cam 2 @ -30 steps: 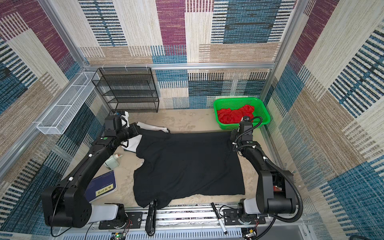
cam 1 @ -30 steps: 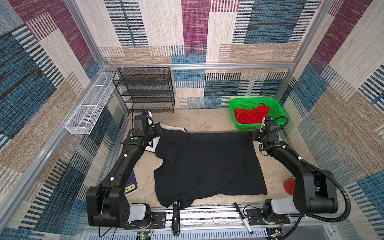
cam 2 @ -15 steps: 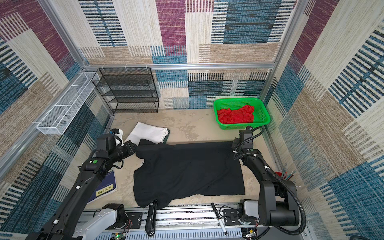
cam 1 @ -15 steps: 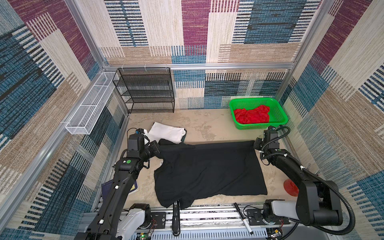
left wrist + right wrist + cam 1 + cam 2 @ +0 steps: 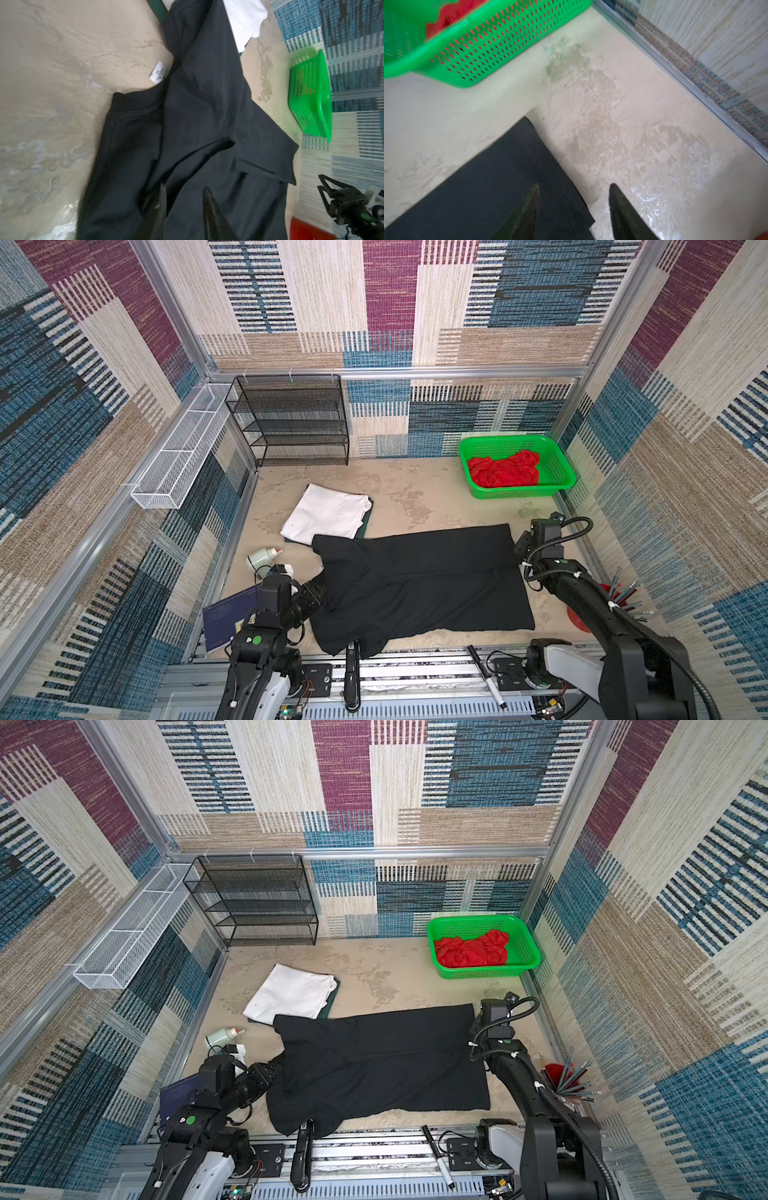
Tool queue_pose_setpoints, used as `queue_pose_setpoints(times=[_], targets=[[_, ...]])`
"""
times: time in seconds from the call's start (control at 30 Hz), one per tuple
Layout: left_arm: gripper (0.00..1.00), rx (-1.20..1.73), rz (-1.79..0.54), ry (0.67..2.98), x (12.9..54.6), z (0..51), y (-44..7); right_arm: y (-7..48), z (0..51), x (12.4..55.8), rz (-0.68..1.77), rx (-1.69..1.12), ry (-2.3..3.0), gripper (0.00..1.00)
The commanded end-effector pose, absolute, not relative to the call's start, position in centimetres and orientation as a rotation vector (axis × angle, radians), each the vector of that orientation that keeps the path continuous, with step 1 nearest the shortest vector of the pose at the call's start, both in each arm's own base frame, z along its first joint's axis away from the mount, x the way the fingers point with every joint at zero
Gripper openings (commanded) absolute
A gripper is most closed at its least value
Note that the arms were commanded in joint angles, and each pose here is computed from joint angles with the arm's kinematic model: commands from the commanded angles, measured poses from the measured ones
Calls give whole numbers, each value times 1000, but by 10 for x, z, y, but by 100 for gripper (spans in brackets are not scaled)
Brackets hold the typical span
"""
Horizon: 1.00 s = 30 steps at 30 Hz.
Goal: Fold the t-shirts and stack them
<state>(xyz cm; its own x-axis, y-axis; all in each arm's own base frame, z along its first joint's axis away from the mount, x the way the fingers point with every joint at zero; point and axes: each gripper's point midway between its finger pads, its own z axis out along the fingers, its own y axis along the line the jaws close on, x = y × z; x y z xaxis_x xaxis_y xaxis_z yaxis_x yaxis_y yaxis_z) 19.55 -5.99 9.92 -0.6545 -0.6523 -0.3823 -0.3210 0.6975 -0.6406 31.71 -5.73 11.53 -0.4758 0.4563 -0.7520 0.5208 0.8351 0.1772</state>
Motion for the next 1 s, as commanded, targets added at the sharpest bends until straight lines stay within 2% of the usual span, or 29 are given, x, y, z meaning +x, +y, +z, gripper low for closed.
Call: queue_pose_setpoints(times=[0.0,0.13,0.27,0.43,0.67,0.7,0.8,0.9,0.97], targets=[[37,-705,-647,2279,212,107,-54,-40,142,337,60,656,2067,65],[37,-450,-684,2388,260,117,-89,7,133,360,282,515,2169,64],[43,-86,-647,2593,288,106,-153,51,102,369,322,393,2335,63],[43,68,-650,2752,295,68,-198,78,74,364,435,371,2423,64],[50,168,-652,2792,295,51,-222,78,66,360,411,348,2451,64],[48,183,-647,2808,292,51,-222,77,66,360,404,344,2452,64],[30,238,-683,2848,276,52,-226,77,66,362,394,336,2453,65],[19,315,-813,2905,248,62,-236,77,66,366,387,325,2452,65],[16,406,-966,2947,222,78,-245,76,66,368,371,317,2453,65]])
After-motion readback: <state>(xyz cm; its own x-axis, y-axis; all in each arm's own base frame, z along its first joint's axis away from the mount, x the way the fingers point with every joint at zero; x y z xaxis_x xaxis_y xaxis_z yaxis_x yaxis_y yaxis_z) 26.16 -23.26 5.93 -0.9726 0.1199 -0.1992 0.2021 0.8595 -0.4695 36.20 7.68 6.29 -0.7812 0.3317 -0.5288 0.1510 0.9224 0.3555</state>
